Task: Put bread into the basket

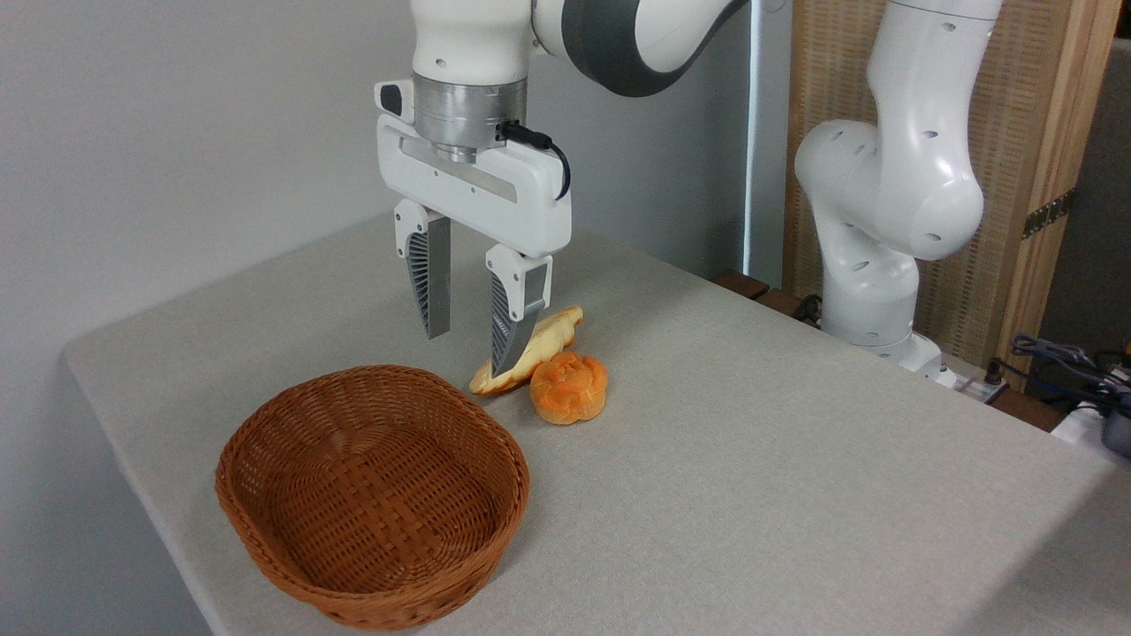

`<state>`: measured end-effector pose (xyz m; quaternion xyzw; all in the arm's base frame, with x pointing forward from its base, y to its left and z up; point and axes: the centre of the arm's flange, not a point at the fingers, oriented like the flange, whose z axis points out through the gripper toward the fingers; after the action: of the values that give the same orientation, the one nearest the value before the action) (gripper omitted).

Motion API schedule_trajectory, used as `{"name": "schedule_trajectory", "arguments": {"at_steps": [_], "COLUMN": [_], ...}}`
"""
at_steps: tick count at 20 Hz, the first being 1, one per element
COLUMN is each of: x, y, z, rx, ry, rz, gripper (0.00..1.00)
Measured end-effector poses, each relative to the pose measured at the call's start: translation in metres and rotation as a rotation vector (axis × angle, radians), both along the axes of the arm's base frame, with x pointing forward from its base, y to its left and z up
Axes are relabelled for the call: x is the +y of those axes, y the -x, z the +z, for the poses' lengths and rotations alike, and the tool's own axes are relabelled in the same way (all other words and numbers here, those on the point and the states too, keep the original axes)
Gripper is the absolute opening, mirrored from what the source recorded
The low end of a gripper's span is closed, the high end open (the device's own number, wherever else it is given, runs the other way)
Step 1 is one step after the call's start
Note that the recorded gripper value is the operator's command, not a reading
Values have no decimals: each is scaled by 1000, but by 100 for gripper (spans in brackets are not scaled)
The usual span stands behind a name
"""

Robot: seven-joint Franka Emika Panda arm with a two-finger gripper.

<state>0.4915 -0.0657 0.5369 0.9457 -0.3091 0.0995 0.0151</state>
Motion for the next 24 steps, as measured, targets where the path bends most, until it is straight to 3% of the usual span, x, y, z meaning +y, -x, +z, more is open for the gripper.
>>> {"name": "schedule_trajectory", "arguments": {"at_steps": [24], "x": [4], "y": [1], "z": [2], "rx": [-5], "ry": [3], "rz": [6], "gripper": [100]}}
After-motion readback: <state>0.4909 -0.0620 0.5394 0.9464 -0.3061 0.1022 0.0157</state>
